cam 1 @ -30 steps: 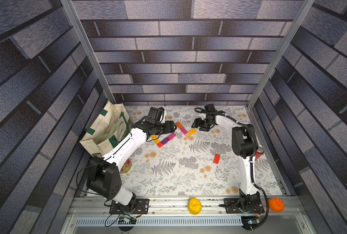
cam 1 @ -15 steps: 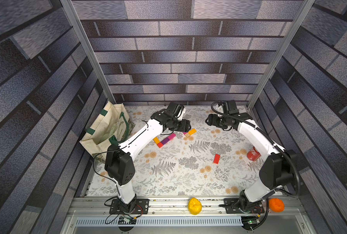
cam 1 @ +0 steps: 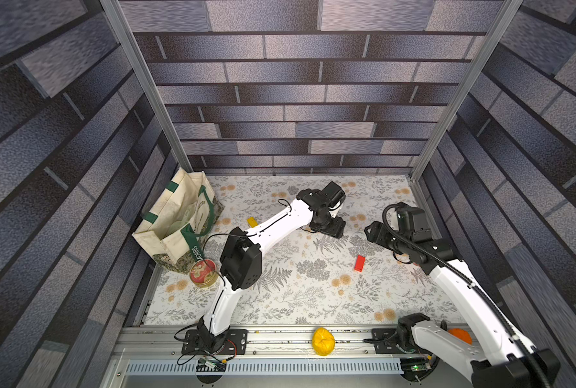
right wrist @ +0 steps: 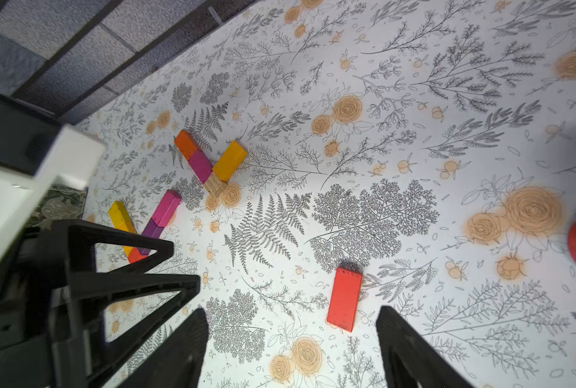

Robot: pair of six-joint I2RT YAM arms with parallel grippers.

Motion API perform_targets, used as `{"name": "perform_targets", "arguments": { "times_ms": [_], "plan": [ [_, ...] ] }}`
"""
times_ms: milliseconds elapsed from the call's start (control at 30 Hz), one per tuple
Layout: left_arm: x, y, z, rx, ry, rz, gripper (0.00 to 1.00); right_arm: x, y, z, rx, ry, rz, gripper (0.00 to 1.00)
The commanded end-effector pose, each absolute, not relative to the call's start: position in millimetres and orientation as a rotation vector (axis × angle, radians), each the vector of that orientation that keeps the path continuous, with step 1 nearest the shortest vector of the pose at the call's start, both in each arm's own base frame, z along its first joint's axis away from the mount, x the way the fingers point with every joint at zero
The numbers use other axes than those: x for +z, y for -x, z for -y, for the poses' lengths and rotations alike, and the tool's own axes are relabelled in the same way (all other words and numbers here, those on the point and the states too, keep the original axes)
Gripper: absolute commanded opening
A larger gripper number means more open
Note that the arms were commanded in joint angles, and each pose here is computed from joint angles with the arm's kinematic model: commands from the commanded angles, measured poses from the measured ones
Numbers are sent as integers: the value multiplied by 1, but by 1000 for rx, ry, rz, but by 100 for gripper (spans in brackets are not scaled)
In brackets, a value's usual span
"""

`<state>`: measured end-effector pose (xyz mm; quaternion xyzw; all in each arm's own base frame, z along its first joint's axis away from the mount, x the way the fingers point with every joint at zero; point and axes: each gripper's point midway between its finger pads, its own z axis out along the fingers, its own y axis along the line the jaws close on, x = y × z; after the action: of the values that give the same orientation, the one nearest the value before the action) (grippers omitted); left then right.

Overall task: Assemble the letter v with building blocks
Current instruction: Assemble the building block at the center of the board, then pick up the building block from the center of the board.

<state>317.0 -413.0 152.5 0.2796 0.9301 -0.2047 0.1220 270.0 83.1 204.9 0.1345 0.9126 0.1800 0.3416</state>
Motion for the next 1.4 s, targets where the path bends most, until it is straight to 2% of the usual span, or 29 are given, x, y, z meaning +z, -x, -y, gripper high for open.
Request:
{"name": "perform_targets", "arguments": {
  "times_ms": [0,333,800,1367],
  "plan": [
    [145,-300,423,-511,-933,-2732,71,198,-249,-70,458,-460,-2357,80],
    [105,-268,469,-400,-1126,-2756,70,204,-207,-54,495,-539,-2271,79],
    [59,-270,485,-202,-1076,-2750,73,204,-175,-45,521,-549,-2230,78],
    [42,-263,513,-384,-1128,-2737,74,199,-161,-41,537,-562,-2206,77]
  ]
}}
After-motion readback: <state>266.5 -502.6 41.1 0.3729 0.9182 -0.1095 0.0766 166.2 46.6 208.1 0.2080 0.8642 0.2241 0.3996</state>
